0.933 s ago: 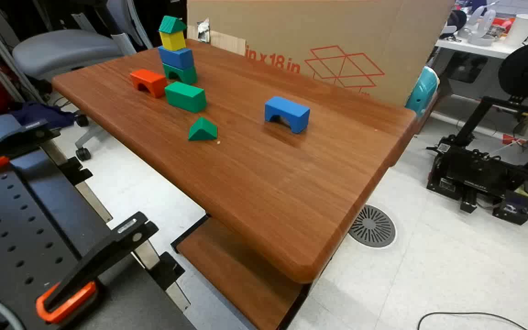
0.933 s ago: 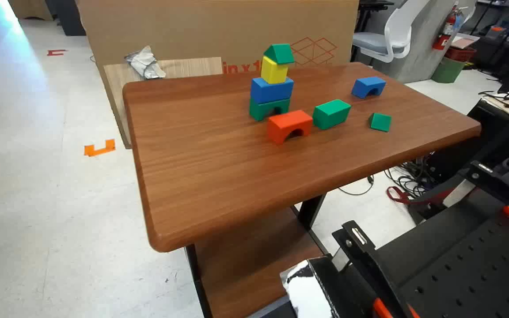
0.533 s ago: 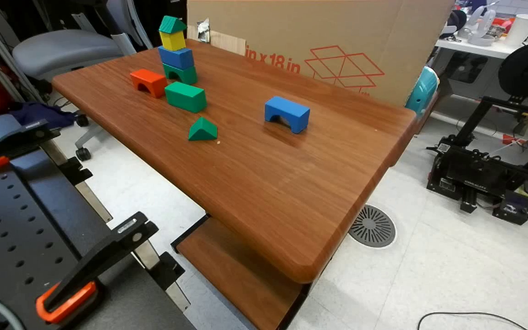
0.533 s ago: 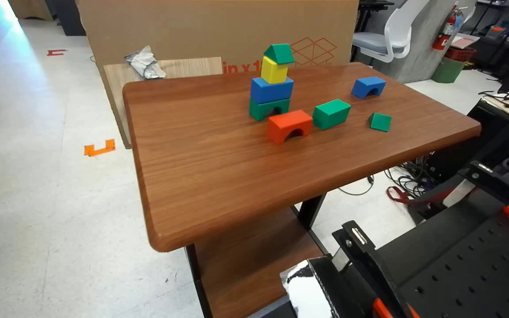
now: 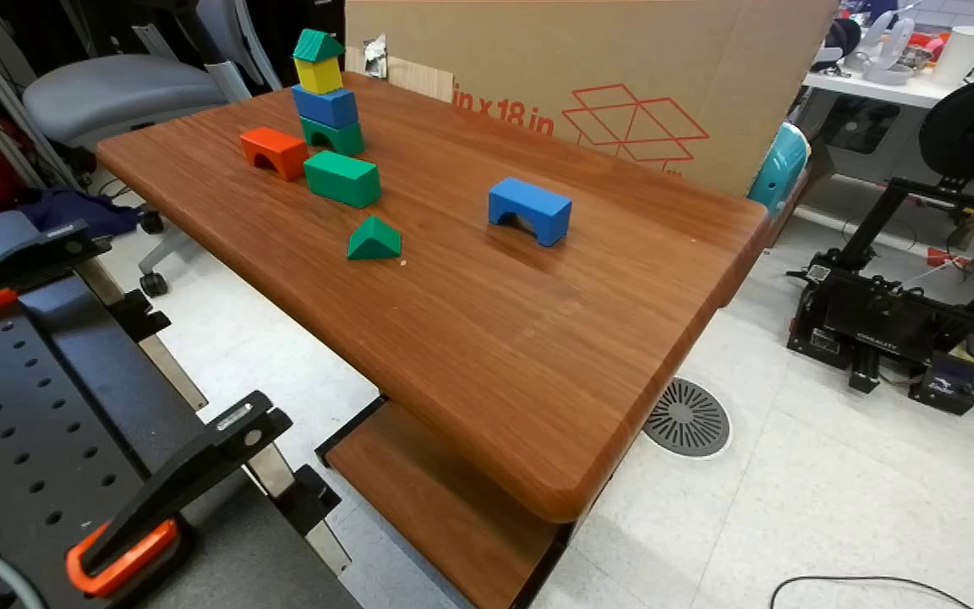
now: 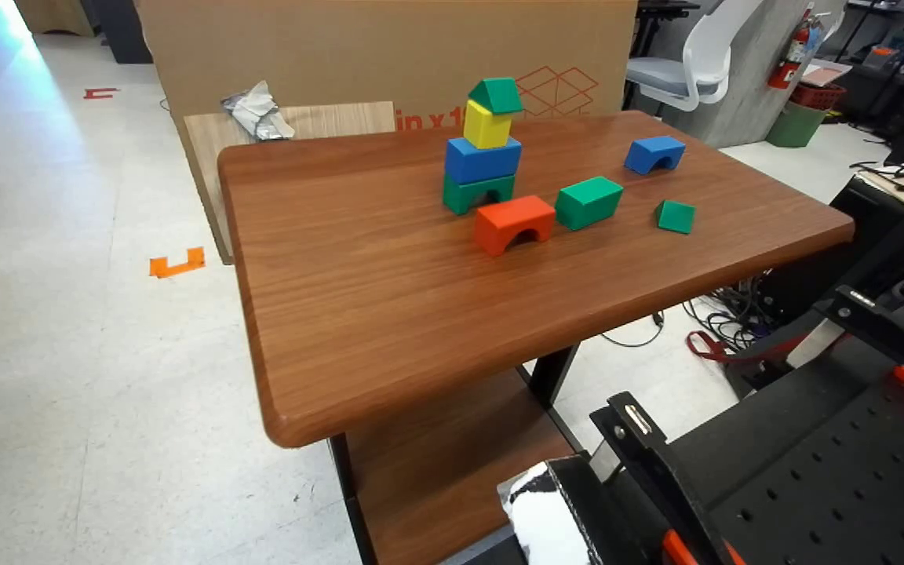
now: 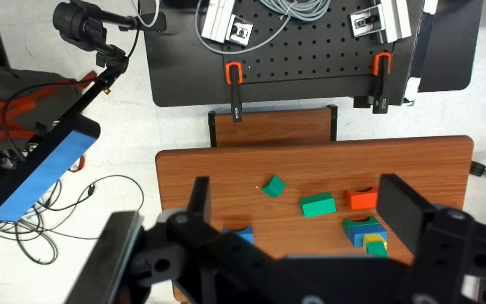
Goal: Pick up the green rectangular block and place it on top of the blue block on the right
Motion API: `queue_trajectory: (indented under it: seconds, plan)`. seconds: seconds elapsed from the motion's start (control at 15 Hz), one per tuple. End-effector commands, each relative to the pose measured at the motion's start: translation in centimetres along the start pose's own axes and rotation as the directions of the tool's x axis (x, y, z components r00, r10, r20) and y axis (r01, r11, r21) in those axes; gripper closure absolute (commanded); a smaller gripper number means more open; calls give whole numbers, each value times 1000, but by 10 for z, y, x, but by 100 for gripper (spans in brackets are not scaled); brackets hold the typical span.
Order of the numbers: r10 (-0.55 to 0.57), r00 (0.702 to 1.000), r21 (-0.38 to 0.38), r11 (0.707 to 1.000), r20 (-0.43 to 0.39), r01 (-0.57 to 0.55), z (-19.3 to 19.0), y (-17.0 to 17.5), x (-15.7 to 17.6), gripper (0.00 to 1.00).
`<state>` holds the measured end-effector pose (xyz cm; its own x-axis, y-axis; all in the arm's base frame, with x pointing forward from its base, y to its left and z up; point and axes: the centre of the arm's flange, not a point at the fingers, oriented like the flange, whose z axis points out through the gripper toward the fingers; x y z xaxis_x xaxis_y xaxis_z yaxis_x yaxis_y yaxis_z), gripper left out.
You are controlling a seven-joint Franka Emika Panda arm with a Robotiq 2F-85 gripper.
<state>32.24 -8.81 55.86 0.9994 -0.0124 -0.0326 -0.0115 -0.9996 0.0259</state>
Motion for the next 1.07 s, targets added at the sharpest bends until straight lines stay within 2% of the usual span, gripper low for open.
queue_trajectory:
  seconds: [0.0,0.27,0.47,1.0]
  plan:
    - [0,1000,0,1000,0,0,0,0,0,0]
    - [-3,1000,-4,1000,4,4,3,-1,2,0]
    - [-15,1000,-11,1000,15,15,20,-8,12,0]
    - [-103,995,-60,993,-3,103,118,-38,76,0]
